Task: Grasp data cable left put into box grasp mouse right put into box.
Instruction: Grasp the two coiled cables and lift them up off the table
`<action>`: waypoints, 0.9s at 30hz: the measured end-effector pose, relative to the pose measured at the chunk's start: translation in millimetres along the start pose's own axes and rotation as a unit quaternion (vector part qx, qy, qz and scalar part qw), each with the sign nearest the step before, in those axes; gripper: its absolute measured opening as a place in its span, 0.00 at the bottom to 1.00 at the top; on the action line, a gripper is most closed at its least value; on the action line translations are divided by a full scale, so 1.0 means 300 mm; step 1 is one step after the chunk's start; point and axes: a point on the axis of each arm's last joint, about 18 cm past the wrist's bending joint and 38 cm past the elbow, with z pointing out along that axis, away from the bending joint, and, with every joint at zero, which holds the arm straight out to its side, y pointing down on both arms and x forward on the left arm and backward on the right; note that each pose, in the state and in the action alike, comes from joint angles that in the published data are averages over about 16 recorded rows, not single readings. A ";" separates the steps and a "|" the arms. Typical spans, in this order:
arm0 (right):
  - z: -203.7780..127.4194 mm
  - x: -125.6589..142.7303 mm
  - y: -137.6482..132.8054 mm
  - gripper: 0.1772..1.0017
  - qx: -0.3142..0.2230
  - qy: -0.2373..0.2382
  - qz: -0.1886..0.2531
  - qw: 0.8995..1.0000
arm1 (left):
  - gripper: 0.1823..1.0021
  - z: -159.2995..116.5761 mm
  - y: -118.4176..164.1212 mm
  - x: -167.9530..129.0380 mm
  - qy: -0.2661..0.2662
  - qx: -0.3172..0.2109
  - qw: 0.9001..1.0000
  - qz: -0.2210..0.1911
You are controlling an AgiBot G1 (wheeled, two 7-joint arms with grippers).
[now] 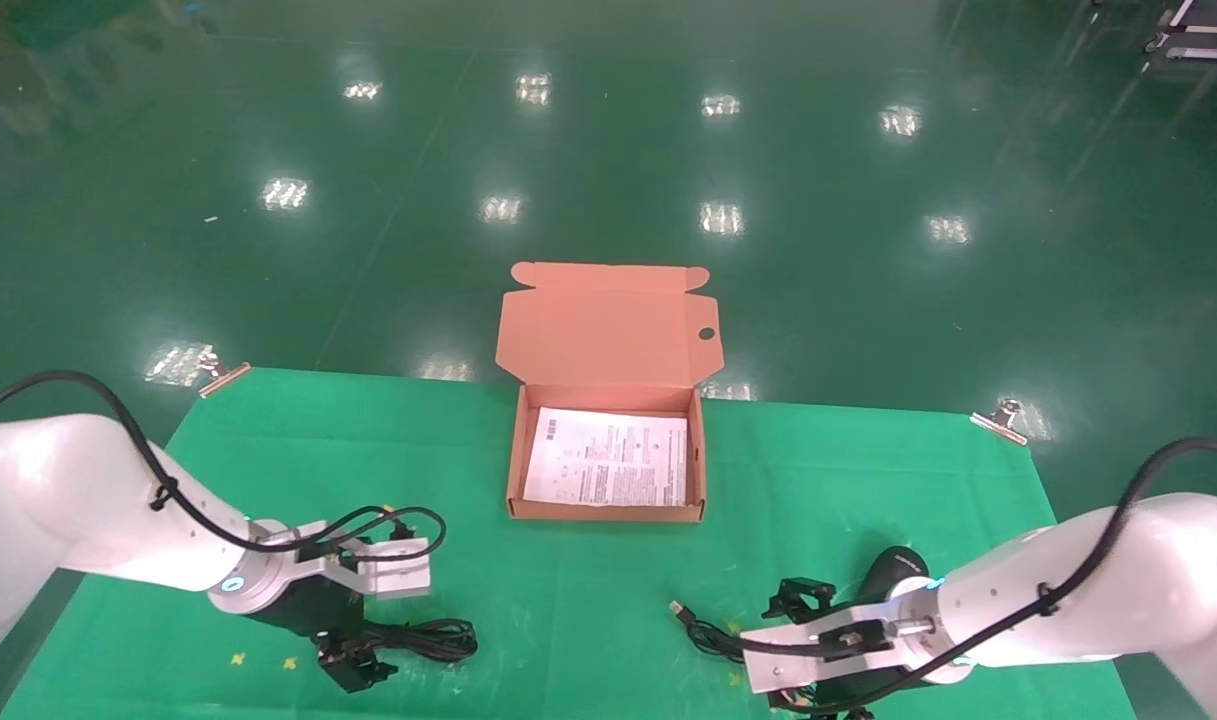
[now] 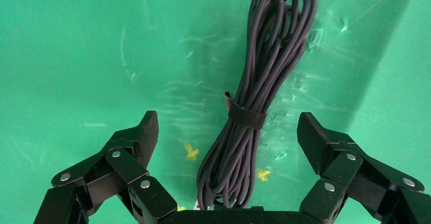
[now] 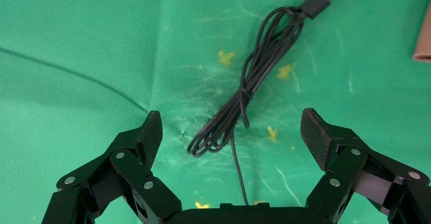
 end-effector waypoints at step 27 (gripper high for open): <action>0.050 0.022 0.014 0.90 -0.006 0.010 0.022 1.000 | 0.89 0.022 0.021 -0.002 0.001 -0.003 1.000 -0.002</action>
